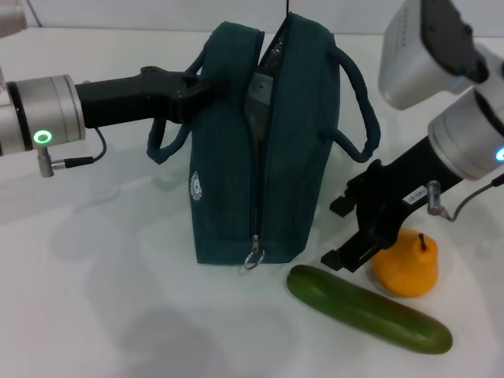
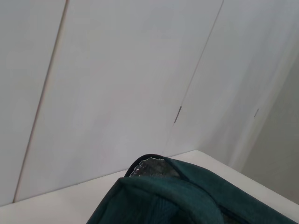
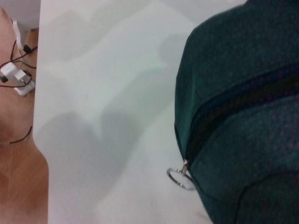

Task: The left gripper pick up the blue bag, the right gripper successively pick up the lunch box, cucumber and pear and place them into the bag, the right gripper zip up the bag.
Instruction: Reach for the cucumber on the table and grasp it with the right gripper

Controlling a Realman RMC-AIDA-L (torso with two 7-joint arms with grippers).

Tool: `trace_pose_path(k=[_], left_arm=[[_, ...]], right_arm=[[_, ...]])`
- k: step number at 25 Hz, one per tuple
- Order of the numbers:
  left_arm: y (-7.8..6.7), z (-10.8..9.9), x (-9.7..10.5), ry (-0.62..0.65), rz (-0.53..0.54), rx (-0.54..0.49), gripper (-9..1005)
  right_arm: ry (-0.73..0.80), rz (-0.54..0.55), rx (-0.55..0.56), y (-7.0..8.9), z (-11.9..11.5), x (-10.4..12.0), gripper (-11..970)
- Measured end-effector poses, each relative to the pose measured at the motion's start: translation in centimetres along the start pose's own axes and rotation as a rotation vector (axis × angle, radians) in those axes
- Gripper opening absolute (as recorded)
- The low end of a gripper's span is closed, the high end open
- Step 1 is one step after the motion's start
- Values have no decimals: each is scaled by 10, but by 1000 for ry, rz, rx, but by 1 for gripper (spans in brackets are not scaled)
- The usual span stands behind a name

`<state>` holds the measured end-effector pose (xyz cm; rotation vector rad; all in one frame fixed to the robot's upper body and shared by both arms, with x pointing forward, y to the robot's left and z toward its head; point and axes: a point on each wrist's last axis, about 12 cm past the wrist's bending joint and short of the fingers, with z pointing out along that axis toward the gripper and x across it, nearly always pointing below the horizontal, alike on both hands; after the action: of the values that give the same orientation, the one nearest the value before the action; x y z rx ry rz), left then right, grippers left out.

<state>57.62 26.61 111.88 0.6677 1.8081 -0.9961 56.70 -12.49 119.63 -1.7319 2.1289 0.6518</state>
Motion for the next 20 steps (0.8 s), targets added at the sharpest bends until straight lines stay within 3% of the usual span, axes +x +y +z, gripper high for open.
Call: trace_pose_path(k=[9,20], left_arm=[[-1,2,0,0,-4,4,40],[-2,7,5,5,-26,18,41]], right_arm=[[62,13,18,-2,24,4,841],[113,-3,1,9,44,2,795]])
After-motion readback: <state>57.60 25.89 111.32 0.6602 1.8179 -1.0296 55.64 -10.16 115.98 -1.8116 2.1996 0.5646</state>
